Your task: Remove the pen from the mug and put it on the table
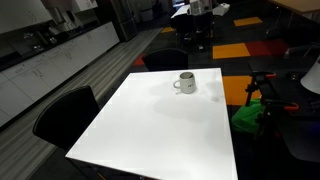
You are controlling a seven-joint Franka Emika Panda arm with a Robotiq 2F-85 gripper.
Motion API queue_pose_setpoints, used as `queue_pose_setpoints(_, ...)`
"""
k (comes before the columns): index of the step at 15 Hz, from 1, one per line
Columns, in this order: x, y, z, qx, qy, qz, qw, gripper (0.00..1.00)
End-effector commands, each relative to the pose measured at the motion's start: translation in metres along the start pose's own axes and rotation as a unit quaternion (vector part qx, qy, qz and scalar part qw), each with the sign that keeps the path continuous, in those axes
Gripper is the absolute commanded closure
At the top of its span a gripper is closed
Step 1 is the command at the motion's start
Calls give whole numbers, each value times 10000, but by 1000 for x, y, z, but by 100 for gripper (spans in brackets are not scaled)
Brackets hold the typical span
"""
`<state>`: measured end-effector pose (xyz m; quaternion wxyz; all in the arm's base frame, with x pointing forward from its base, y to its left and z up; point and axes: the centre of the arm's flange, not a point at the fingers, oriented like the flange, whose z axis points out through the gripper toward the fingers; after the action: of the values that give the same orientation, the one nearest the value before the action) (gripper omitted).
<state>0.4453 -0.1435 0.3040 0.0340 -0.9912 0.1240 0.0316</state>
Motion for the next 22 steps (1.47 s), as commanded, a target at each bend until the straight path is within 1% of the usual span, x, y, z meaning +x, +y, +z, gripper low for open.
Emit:
queue_pose_setpoints(1,11,-2,7,-20,-83,103,9999,0)
queue_pose_setpoints(6,46,-13,37,-69,-306,17,9995,0)
queue_pose_setpoints(9,71,-13,52,-90,-457,53,9989,1)
queue_pose_setpoints(10,77,-13,56,-109,-467,73,9988,4)
queue_pose_setpoints(12,91,-10,65,-142,-489,88,9987,14)
queue_pose_setpoints(13,97,-8,68,-162,-499,95,9986,16)
queue_pose_setpoints(15,107,-5,74,-162,-513,94,9985,40)
queue_pose_setpoints(16,112,-5,78,-152,-518,91,9985,45)
queue_pose_setpoints(17,115,-6,80,-148,-526,102,9985,47)
queue_pose_setpoints(18,119,-6,82,-132,-535,114,9984,55)
queue_pose_setpoints(19,121,-7,86,-97,-554,114,9983,58)
queue_pose_setpoints(20,123,-9,89,-88,-590,110,9982,56)
queue_pose_setpoints(21,124,-11,93,-91,-618,110,9980,61)
queue_pose_setpoints(22,125,-12,98,-81,-654,88,9978,57)
